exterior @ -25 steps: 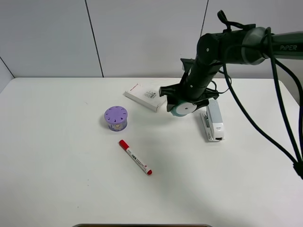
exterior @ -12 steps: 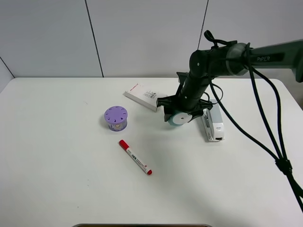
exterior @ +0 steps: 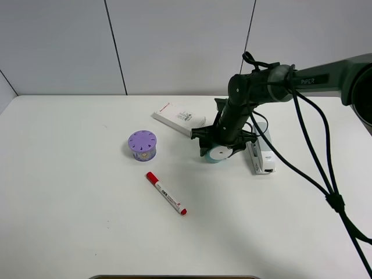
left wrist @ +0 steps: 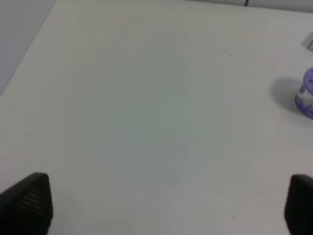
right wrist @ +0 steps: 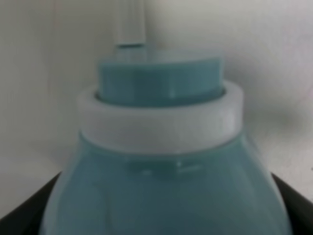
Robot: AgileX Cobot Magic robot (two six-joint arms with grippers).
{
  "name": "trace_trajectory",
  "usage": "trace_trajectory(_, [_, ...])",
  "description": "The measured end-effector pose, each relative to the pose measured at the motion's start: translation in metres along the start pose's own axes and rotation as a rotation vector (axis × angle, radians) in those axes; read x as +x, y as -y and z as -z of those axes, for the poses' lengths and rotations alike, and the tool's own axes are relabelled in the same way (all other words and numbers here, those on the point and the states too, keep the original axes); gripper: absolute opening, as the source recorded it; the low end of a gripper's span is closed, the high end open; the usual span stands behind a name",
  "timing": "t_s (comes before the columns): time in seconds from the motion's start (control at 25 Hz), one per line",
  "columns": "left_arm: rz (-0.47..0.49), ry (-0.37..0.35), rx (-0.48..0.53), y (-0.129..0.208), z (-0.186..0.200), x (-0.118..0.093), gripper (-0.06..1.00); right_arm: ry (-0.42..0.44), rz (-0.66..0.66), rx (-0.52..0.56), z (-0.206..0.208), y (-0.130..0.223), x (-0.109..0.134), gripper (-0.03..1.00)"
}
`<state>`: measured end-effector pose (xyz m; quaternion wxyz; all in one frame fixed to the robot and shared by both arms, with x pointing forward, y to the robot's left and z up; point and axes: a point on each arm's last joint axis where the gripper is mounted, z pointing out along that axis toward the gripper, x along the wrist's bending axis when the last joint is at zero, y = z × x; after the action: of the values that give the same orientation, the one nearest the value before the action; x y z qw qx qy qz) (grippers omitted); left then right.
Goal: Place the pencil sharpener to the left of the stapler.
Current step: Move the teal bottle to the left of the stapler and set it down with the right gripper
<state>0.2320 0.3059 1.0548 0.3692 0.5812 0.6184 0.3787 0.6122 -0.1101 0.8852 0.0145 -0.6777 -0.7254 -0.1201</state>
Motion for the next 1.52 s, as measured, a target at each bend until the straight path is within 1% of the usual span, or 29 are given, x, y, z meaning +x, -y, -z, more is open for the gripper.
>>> trace_trajectory(1.52, [0.000,0.000,0.000,0.0000,0.0000,0.0000,0.95,-0.001,0.005,-0.003,-0.0003,-0.0004,0.0001,0.67])
